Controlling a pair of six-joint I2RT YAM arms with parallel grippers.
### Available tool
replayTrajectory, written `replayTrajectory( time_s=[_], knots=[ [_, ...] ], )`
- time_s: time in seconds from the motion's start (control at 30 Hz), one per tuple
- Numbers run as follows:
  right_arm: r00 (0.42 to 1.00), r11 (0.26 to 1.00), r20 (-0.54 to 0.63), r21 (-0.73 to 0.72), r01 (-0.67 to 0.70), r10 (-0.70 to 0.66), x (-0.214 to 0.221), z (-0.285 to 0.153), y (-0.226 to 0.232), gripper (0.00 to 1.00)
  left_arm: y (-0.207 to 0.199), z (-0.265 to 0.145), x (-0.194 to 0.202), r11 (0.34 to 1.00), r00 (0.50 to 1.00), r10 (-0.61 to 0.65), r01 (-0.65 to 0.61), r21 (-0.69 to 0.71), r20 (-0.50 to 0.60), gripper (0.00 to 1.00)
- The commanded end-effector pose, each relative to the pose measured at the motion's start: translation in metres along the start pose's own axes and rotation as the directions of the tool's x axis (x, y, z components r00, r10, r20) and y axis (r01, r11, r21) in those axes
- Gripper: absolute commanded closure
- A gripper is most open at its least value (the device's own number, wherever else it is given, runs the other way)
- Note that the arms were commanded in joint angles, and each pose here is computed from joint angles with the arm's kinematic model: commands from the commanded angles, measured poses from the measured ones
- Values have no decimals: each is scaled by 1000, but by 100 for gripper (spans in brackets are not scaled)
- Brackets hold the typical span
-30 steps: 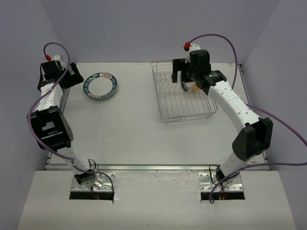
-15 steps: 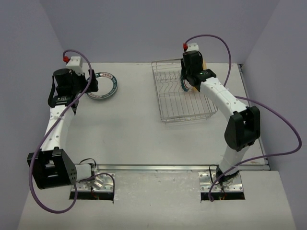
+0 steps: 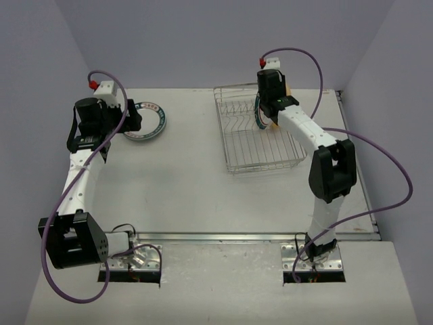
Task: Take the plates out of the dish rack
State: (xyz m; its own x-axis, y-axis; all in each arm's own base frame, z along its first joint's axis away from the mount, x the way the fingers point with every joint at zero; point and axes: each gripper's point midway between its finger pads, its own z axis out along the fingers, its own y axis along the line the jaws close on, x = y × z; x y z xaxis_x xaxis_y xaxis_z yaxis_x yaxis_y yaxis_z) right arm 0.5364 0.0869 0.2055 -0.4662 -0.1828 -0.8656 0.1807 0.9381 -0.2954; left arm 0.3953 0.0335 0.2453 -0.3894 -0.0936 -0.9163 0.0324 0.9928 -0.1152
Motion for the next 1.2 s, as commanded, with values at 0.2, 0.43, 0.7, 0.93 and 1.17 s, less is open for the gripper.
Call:
replayTrajectory(
  time_s=[0.2, 0.43, 0.7, 0.93, 1.17],
  knots=[
    [998, 998, 9, 14, -60, 60, 3, 30, -3, 61, -13, -10, -22, 999, 999, -3, 0, 42, 51, 0],
    [997, 997, 7, -8, -80, 80, 4, 28, 0, 93, -16, -8, -24, 998, 999, -21, 19, 55, 47, 0],
    [985, 993, 138, 41, -108, 102, -49, -10, -21, 100, -18, -6, -26, 998, 999, -25, 22, 62, 40, 0],
    [909, 991, 415, 133, -25, -33, -135, -81, -31, 100, -18, -6, -29, 997, 997, -63, 61, 48, 40, 0],
    [797, 989, 600, 146, -15, -77, -188, -149, -31, 100, -34, -21, -49, 991, 994, -71, 61, 123, 81, 0]
  ],
)
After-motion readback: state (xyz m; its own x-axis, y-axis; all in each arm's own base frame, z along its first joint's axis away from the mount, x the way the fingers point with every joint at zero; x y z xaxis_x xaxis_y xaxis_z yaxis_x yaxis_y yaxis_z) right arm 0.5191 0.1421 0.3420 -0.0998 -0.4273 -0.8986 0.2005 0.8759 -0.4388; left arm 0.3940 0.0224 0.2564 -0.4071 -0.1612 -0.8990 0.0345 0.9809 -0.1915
